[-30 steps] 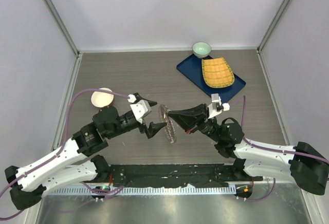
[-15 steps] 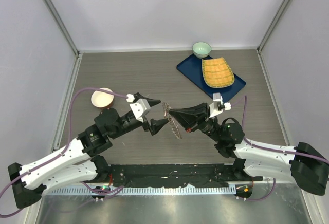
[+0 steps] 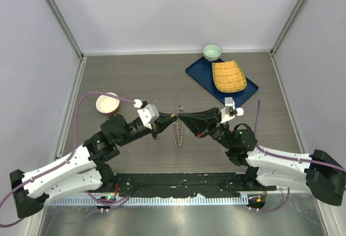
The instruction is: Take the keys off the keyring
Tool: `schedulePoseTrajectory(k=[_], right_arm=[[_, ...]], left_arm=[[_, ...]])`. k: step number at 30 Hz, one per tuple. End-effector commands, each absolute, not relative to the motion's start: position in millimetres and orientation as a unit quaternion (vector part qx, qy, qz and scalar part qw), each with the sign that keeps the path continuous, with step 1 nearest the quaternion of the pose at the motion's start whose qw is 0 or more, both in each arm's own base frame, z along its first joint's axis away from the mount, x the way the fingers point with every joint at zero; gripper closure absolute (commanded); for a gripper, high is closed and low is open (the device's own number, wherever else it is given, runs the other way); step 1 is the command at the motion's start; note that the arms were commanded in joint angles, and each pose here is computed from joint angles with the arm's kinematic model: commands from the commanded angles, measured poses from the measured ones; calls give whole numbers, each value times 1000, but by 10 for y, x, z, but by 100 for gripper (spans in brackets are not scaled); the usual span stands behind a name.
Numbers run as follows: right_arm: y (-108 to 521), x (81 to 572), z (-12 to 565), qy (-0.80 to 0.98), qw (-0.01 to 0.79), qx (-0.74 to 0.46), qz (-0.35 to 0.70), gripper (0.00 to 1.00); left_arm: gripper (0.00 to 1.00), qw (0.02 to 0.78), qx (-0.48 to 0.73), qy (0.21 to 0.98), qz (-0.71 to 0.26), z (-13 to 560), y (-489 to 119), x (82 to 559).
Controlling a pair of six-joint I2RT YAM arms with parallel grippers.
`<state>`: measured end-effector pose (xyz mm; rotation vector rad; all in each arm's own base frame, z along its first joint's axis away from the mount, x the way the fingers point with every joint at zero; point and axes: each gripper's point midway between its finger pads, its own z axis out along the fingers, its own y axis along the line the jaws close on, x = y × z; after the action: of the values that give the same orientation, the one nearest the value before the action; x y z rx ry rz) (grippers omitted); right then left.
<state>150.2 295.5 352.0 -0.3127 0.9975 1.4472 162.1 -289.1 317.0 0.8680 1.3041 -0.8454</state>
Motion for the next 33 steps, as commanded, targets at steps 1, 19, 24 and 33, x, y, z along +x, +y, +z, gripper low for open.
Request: schedulePoseTrajectory(k=[1,19,24,33], right_arm=[[2376,1203,4482,235,705,-81,665,99],[2390,1220,4656,215,720,-83,654,99],[2294,1211,4609,216,728,-75,646,99],[2178,1387,4226,297,753,-67,583,99]], left_arm=[[100,633,373,543,-406,3340,-2956,1524],[100,596,367,541,-467,3187,-3076,1332],[100,614,334,569,-432,3124,-2961,1497],[100,618,310,605,-394,3116,-2772,1591]])
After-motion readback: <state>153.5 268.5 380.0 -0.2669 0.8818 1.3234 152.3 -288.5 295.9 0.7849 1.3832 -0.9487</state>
